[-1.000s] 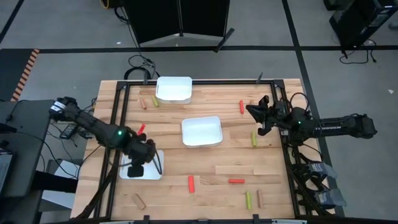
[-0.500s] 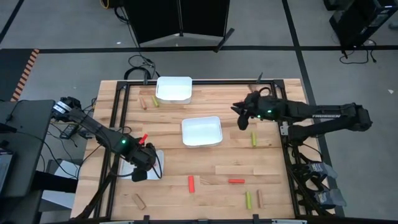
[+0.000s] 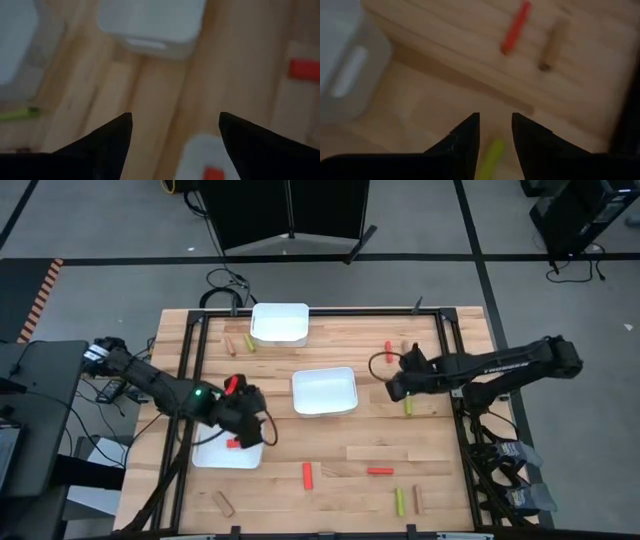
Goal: Sort blocks
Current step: Put the green block into the top white bin
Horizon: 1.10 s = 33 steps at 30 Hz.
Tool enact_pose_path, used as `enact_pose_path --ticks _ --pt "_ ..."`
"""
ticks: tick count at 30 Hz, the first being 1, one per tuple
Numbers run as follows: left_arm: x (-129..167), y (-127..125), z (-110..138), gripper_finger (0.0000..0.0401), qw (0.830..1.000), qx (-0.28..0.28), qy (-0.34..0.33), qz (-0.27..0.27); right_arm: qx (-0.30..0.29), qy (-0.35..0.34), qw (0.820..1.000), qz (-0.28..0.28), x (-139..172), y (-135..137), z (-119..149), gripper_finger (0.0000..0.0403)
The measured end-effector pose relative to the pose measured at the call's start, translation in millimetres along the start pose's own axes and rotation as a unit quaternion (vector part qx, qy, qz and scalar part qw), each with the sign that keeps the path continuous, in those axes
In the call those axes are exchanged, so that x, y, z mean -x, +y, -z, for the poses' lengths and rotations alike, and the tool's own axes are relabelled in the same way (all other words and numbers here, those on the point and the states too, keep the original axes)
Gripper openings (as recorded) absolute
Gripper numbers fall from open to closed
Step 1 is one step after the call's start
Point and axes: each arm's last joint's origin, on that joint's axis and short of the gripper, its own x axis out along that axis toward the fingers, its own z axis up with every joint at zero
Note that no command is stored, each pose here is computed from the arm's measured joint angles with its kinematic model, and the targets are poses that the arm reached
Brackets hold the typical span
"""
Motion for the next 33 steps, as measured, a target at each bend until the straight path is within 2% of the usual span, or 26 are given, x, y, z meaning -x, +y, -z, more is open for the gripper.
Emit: enact_pose_path --ticks 5,7,13,16,19,25,33 --pt "-8 11 -25 0.0304 0.996 0.01 -0.084 -0.029 -0.039 0.035 0.996 0.068 -10 -2 19 0.0168" --pt "-10 16 -37 0.0304 0.991 0.021 -0.125 -0.036 -0.046 0.058 0.994 0.077 -15 -1 26 0.0193" --pt "-2 44 -61 0.0299 0.976 0.041 -0.202 -0.067 -0.052 0.084 0.994 0.053 -28 10 39 0.0273" --pt "14 63 -65 0.0294 0.966 0.059 -0.238 -0.078 -0.058 0.084 0.994 0.033 -38 16 43 0.0306" --pt "37 79 -63 0.029 0.956 0.07 -0.275 -0.081 -0.061 0.096 0.993 0.039 -49 16 49 0.0322" --pt "76 101 -45 0.0285 0.939 0.094 -0.323 -0.072 -0.073 0.114 0.988 0.076 -66 8 61 0.031" --pt "103 117 -21 0.0284 0.92 0.122 -0.367 -0.057 -0.09 0.112 0.988 0.048 -87 8 72 0.0234"
